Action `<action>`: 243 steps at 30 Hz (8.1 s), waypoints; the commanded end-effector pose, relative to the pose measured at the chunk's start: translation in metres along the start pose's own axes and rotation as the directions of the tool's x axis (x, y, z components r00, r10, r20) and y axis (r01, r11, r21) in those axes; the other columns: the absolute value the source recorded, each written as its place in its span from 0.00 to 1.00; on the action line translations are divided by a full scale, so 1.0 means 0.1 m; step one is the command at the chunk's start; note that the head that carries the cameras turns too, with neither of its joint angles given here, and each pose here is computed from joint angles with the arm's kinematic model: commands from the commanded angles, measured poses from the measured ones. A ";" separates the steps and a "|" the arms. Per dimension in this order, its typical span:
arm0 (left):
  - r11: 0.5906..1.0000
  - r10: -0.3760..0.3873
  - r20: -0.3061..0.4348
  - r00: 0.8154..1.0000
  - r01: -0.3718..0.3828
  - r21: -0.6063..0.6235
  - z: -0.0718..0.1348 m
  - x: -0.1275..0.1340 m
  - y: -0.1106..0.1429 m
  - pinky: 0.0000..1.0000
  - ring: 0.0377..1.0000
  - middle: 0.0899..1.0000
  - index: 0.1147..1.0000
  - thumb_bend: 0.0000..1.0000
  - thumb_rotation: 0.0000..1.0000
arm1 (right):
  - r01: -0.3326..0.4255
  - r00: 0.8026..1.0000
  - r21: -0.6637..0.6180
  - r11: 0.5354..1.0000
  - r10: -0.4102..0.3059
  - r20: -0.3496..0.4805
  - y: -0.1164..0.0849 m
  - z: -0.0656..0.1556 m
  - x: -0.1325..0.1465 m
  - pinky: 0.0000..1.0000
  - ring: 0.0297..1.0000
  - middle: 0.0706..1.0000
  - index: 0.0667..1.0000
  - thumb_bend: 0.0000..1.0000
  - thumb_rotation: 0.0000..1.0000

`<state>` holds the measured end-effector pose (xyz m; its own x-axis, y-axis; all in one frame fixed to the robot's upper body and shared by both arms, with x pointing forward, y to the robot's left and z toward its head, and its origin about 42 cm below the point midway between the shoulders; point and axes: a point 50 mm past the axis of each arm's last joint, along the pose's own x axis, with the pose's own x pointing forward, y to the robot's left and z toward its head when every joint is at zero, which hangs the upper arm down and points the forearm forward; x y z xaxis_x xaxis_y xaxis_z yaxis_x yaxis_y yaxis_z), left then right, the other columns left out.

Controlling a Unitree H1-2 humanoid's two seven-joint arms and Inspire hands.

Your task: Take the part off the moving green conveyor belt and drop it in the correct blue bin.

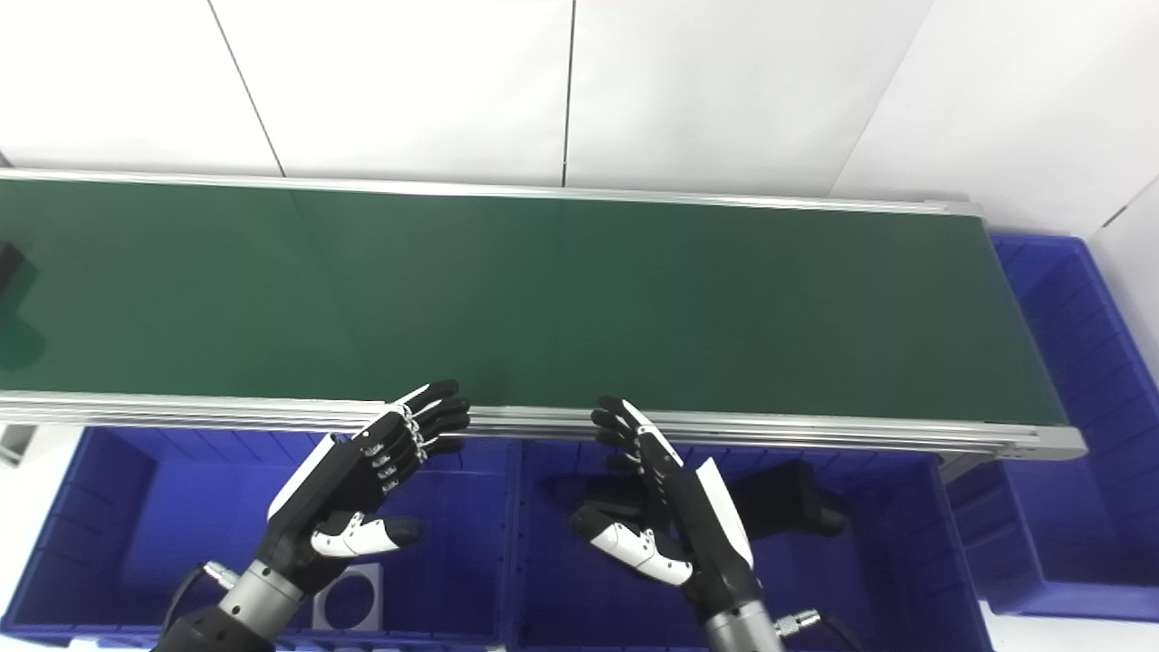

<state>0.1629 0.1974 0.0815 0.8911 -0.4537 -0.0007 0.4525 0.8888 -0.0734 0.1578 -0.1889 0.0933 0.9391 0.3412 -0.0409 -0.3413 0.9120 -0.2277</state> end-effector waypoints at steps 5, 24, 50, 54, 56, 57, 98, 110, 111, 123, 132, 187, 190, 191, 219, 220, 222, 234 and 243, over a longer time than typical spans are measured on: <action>1.000 -0.003 0.035 0.999 0.003 -0.005 0.06 0.04 -0.01 0.84 0.87 0.87 0.88 0.94 0.44 | 0.017 0.999 -0.001 1.000 -0.017 0.051 -0.03 0.06 0.03 0.78 0.85 0.87 0.91 0.77 0.66; 1.000 -0.010 0.037 0.999 0.010 -0.008 0.04 0.06 -0.04 0.85 0.88 0.87 0.88 0.93 0.43 | 0.017 0.998 0.001 1.000 -0.017 0.055 -0.05 0.04 0.01 0.77 0.85 0.87 0.91 0.77 0.65; 1.000 -0.024 0.015 1.000 0.024 -0.019 -0.23 0.22 -0.33 0.85 0.88 0.88 0.88 0.95 0.42 | 0.026 0.997 -0.022 0.999 -0.024 0.077 -0.24 -0.25 -0.08 0.78 0.85 0.87 0.92 0.70 0.62; 1.000 -0.020 0.007 1.000 0.020 -0.023 -0.29 0.27 -0.39 0.85 0.88 0.87 0.88 0.96 0.42 | 0.028 0.996 -0.025 0.999 -0.026 0.086 -0.29 -0.31 -0.07 0.79 0.85 0.87 0.92 0.69 0.61; 1.000 -0.018 0.003 1.000 0.018 -0.025 -0.31 0.29 -0.41 0.85 0.87 0.87 0.87 0.97 0.41 | 0.029 0.996 -0.026 0.999 -0.027 0.088 -0.30 -0.33 -0.07 0.77 0.85 0.88 0.92 0.69 0.60; 1.000 -0.017 0.001 1.000 0.017 -0.026 -0.31 0.30 -0.42 0.85 0.87 0.87 0.87 0.98 0.40 | 0.029 0.996 -0.026 0.999 -0.027 0.088 -0.31 -0.34 -0.07 0.77 0.85 0.88 0.92 0.68 0.60; 0.999 -0.023 0.013 1.000 0.023 -0.032 -0.52 0.46 -0.44 0.83 0.86 0.86 0.86 0.97 0.36 | 0.088 0.984 -0.041 0.995 -0.081 0.157 -0.49 -0.30 0.05 0.74 0.83 0.85 0.91 0.69 0.59; 0.999 -0.024 0.016 1.000 0.024 -0.028 -0.50 0.47 -0.43 0.83 0.86 0.86 0.85 0.97 0.35 | 0.127 0.958 -0.094 0.987 -0.098 0.269 -0.74 0.17 0.30 0.75 0.84 0.88 0.92 0.71 0.60; 0.999 -0.024 0.015 1.000 0.024 -0.029 -0.50 0.47 -0.43 0.83 0.86 0.86 0.85 0.97 0.35 | 0.127 0.958 -0.107 0.986 -0.094 0.270 -0.78 0.21 0.34 0.76 0.85 0.88 0.92 0.72 0.61; 0.999 -0.025 0.015 1.000 0.025 -0.033 -0.49 0.46 -0.42 0.83 0.86 0.86 0.86 0.98 0.35 | 0.156 0.947 -0.245 0.957 -0.074 0.312 -1.05 0.66 0.73 0.76 0.88 0.91 0.94 0.77 0.76; 0.999 -0.026 0.010 1.000 0.026 -0.024 -0.50 0.49 -0.38 0.84 0.86 0.87 0.86 1.00 0.36 | 0.155 0.947 -0.303 0.940 -0.054 0.317 -1.13 0.92 1.13 0.77 0.89 0.93 0.95 0.72 0.69; 0.999 -0.035 0.013 0.999 0.035 -0.017 -0.51 0.57 -0.32 0.87 0.89 0.89 0.88 0.98 0.37 | -0.109 0.948 -0.509 0.854 0.244 0.206 -0.18 0.96 2.80 0.78 0.87 0.89 0.91 0.81 0.63; 0.999 -0.035 0.011 0.999 0.035 -0.022 -0.50 0.57 -0.34 0.87 0.89 0.89 0.88 0.98 0.37 | -0.130 0.940 -0.537 0.834 0.276 0.200 -0.05 0.96 2.85 0.77 0.85 0.87 0.90 0.82 0.63; 0.999 -0.035 0.010 0.999 0.035 -0.024 -0.50 0.57 -0.34 0.87 0.89 0.89 0.88 0.98 0.37 | -0.138 0.938 -0.542 0.829 0.285 0.197 -0.02 0.96 2.86 0.78 0.86 0.87 0.91 0.81 0.62; 0.999 -0.048 -0.009 0.999 0.048 -0.014 -0.45 0.56 -0.52 0.84 0.91 0.94 0.89 0.99 0.39 | -0.262 0.885 -0.585 0.768 0.433 0.173 0.77 1.08 3.05 0.79 0.87 0.89 0.90 0.83 0.63; 0.999 -0.048 -0.013 0.999 0.048 -0.012 -0.45 0.56 -0.52 0.84 0.91 0.94 0.89 0.99 0.39 | -0.264 0.883 -0.584 0.767 0.436 0.174 0.79 1.08 3.05 0.79 0.87 0.89 0.90 0.83 0.63; 0.999 -0.047 -0.018 0.999 0.046 -0.013 -0.44 0.56 -0.53 0.83 0.91 0.94 0.89 0.99 0.39 | -0.269 0.880 -0.585 0.765 0.442 0.173 0.82 1.06 3.07 0.78 0.87 0.89 0.90 0.84 0.63; 0.999 -0.041 -0.011 0.999 0.041 -0.022 -0.42 0.56 -0.57 0.79 0.86 0.91 0.90 0.97 0.36 | -0.283 0.880 -0.600 0.749 0.452 0.149 0.88 1.06 3.15 0.79 0.88 0.89 0.91 0.84 0.62; 0.999 -0.036 -0.041 0.998 0.038 0.037 -0.39 0.59 -0.62 0.67 0.77 0.84 0.88 1.00 0.41 | -0.286 0.878 -0.614 0.735 0.457 0.139 0.94 1.13 3.25 0.78 0.87 0.89 0.91 0.84 0.60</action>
<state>0.1826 0.1200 0.0369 0.8695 -0.4871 -0.0814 0.4854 0.8733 -0.0413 0.4203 0.0101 0.1356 0.6997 0.7052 -0.1147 -0.5406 0.4177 -0.7303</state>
